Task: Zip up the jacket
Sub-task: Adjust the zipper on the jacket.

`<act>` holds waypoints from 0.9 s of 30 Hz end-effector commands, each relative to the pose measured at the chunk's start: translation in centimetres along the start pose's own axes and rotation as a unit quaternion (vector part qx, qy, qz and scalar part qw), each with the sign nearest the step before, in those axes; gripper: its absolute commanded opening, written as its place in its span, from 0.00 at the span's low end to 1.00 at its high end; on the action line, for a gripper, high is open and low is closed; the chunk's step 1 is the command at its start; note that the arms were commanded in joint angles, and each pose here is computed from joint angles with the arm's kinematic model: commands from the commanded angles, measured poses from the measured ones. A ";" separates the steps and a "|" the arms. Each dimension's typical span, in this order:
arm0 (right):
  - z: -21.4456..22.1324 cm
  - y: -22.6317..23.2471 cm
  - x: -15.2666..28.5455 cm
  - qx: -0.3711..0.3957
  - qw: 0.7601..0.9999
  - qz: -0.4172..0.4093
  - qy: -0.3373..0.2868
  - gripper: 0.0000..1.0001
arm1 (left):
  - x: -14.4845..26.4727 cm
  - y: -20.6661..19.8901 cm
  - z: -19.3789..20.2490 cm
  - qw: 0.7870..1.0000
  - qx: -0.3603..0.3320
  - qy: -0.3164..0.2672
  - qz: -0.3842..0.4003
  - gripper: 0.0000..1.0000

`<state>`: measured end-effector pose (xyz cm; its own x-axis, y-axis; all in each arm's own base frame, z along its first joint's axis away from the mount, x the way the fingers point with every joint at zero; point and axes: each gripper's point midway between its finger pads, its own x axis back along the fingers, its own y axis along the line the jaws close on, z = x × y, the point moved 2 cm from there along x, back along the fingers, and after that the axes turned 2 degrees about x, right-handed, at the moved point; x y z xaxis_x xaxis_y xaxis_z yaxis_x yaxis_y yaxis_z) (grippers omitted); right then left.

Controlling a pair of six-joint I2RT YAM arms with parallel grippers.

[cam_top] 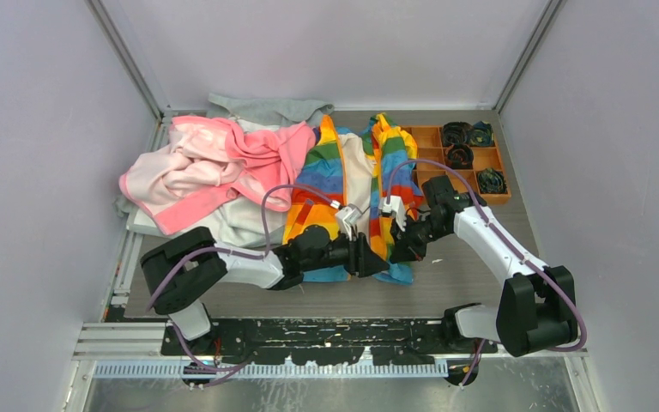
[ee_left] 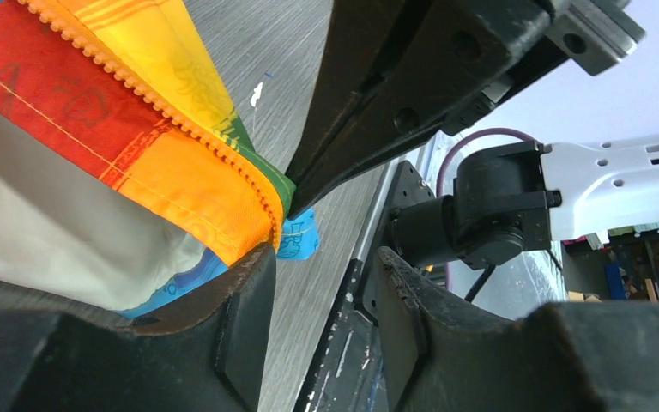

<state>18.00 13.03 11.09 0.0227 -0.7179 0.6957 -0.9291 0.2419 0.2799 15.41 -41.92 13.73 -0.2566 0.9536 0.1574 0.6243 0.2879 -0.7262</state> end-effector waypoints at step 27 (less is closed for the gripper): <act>-1.9 0.2 0.7 0.020 0.999 0.000 -0.025 0.02 | -2.7 0.5 -2.6 0.999 -0.029 -0.016 0.018 0.11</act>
<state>18.02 13.05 11.14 0.0224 -0.7185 0.6951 -0.9292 0.2415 0.2796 17.69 -43.25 12.56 -0.2664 0.9464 0.1825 0.6305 0.3143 -0.7097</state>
